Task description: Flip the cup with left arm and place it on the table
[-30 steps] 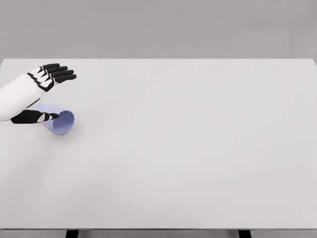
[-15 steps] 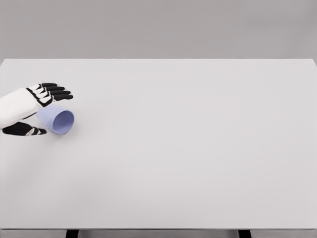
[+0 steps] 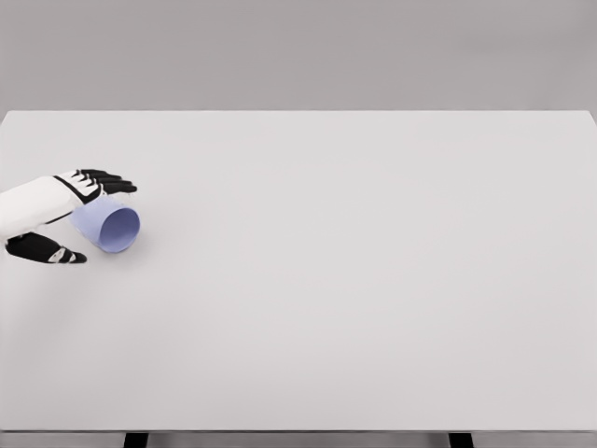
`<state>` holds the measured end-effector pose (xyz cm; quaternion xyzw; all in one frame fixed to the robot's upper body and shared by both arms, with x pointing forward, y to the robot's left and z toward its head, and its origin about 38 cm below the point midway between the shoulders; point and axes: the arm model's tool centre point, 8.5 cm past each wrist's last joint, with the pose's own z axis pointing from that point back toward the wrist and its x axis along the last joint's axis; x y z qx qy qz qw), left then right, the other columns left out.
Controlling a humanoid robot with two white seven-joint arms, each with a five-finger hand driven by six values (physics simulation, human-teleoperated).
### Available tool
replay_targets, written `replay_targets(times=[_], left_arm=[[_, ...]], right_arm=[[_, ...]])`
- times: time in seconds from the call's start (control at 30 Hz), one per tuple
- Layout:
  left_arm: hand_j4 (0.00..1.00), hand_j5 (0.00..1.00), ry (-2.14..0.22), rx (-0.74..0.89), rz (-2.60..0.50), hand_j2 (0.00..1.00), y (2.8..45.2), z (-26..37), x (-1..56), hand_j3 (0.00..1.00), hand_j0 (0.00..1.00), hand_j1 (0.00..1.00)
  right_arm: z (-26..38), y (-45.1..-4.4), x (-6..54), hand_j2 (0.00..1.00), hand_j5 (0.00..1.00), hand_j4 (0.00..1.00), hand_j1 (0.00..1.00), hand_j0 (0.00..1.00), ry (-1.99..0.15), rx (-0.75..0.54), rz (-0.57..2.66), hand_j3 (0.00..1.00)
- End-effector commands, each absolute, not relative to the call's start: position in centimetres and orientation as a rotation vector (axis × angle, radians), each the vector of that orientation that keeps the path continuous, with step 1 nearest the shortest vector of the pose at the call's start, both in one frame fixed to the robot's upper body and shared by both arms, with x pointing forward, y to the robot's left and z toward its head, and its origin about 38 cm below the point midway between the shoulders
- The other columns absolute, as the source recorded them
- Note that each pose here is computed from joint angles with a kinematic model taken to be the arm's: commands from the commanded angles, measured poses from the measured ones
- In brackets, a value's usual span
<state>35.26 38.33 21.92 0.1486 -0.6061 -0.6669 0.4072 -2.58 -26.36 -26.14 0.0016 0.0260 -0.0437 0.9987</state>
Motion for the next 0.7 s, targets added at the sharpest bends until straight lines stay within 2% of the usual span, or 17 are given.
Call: replay_targets(times=[0.0,0.3,0.67], left_arm=[[1.0,1.0,-1.499,0.381,-1.626,1.0,38.4,21.5,35.6,1.0,1.0,1.0],[1.0,1.0,-1.451,0.392,-1.561,1.0,38.8,19.2,39.1,1.0,1.0,1.0],[1.0,1.0,-1.407,0.434,-1.551,1.0,40.3,18.8,39.6,1.0,1.0,1.0]], right_arm=[[-26.1,-26.4,-2.6,1.0,1.0,1.0,1.0,1.0,0.052,0.003,-0.088,1.0],[-26.1,-26.4,-2.5,1.0,1.0,1.0,1.0,1.0,0.051,0.003,-0.086,1.0],[-26.1,-26.4,-2.6,1.0,1.0,1.0,1.0,1.0,0.052,0.003,-0.088,1.0]])
